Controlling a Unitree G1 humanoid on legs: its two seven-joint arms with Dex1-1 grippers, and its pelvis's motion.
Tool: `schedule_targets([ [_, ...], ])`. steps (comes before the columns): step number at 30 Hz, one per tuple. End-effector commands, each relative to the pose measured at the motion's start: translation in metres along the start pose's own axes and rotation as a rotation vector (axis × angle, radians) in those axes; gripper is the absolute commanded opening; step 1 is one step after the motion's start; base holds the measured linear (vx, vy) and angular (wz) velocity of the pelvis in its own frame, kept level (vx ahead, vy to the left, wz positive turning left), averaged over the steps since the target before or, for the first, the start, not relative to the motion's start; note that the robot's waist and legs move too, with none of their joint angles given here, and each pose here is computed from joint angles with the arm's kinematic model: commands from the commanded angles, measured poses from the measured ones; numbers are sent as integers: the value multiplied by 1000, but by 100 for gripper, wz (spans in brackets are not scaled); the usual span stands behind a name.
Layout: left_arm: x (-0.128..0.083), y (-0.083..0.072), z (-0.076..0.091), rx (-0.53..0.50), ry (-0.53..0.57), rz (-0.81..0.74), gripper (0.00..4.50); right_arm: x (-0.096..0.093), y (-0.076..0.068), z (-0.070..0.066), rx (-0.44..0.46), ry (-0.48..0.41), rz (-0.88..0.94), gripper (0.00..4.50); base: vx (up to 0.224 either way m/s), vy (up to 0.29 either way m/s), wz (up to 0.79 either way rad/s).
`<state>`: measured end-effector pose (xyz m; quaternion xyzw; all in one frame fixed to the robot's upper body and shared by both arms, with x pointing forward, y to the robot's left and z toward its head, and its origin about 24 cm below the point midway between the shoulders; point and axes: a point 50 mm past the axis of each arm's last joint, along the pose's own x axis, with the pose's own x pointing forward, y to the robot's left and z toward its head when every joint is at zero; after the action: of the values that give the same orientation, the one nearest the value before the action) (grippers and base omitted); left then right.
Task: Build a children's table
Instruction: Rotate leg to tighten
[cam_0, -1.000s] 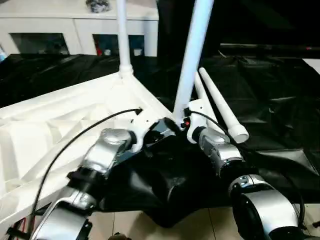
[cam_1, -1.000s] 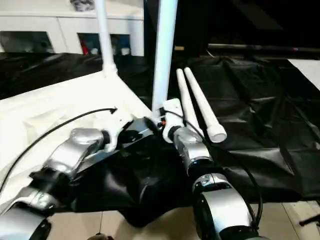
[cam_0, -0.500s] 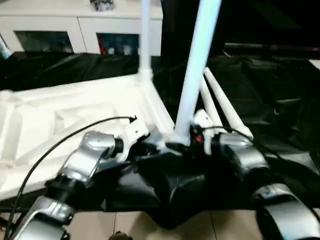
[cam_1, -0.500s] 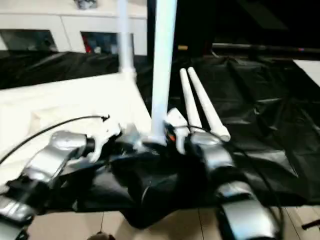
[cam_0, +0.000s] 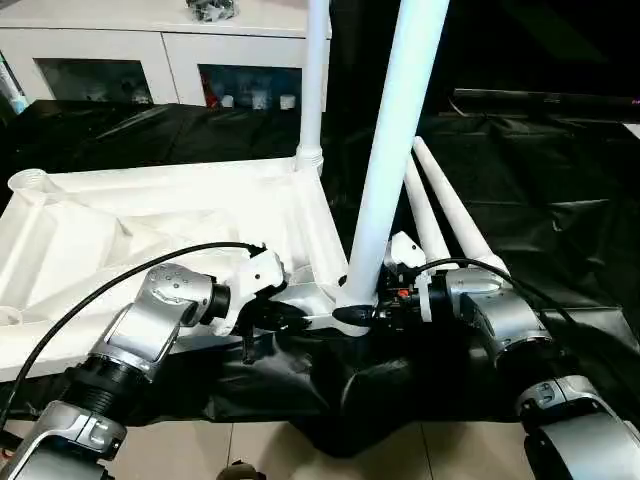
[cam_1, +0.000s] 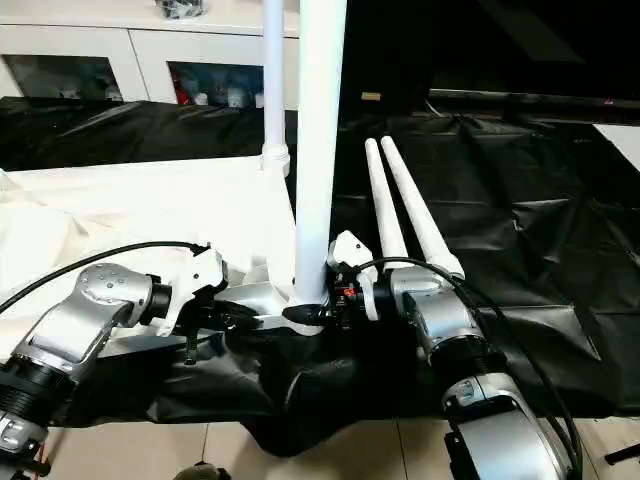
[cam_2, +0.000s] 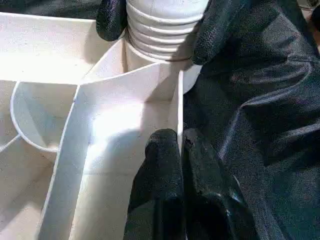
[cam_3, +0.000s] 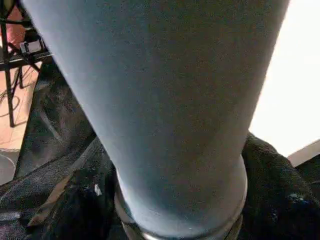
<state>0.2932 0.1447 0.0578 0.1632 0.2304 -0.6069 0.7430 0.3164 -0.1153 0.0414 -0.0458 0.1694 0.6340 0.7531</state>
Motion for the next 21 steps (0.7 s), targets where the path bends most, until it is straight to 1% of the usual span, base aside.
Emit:
schedule_targets([
  [1, 11, -4, 16, 35, -72, -20, 0, 17, 7, -1, 17, -15, 23, 283, 0, 0, 0],
  [2, 17, -1, 19, 14, -87, 21, 0, 26, 2, 1, 57, -61, -80, 277, 0, 0, 0],
  [3, 17, -1, 19, 14, -87, 21, 0, 26, 2, 1, 57, -61, -81, 277, 0, 0, 0],
  [5, 21, 6, 21, -15, -86, 88, 0, 31, -6, -1, 80, -61, -223, 276, 0, 0, 0],
  [7, 28, 13, 23, -43, -77, 170, 0, 38, -14, -2, 132, -65, -377, 275, 0, 0, 0],
  [9, 32, 19, 25, -63, -70, 234, 0, 42, -18, -2, 180, -75, -460, 274, 0, 0, 0],
  [10, 37, 27, 29, -103, -73, 327, 0, 51, -20, -2, 219, -74, -545, 274, 0, 0, 0],
  [11, 41, 31, 32, -135, -77, 384, 0, 58, -21, -1, 240, -71, -594, 274, 0, 0, 0],
  [12, 41, 31, 32, -135, -77, 384, 0, 58, -21, -1, 240, -71, -594, 274, 0, 0, 0],
  [14, 48, 35, 37, -171, -82, 454, 0, 68, -21, 1, 265, -56, -672, 274, 0, 0, 0],
  [15, 52, 35, 40, -181, -84, 475, 0, 75, -19, 3, 255, -44, -685, 274, 0, 0, 0],
  [16, 52, 35, 40, -181, -84, 475, 0, 75, -19, 3, 255, -44, -685, 274, 0, 0, 0],
  [18, 57, 34, 42, -177, -86, 471, 0, 82, -17, 7, 249, -57, -660, 274, 0, 0, 0],
  [19, 57, 34, 42, -177, -86, 471, 0, 82, -17, 7, 249, -57, -660, 330, 0, 0, 0],
  [20, 59, 31, 43, -163, -94, 443, 0, 84, -16, 11, 275, -95, -635, 344, 0, 0, 0],
  [21, 58, 29, 43, -152, -102, 420, 0, 84, -17, 14, 274, -106, -629, 344, 0, 0, 0],
])
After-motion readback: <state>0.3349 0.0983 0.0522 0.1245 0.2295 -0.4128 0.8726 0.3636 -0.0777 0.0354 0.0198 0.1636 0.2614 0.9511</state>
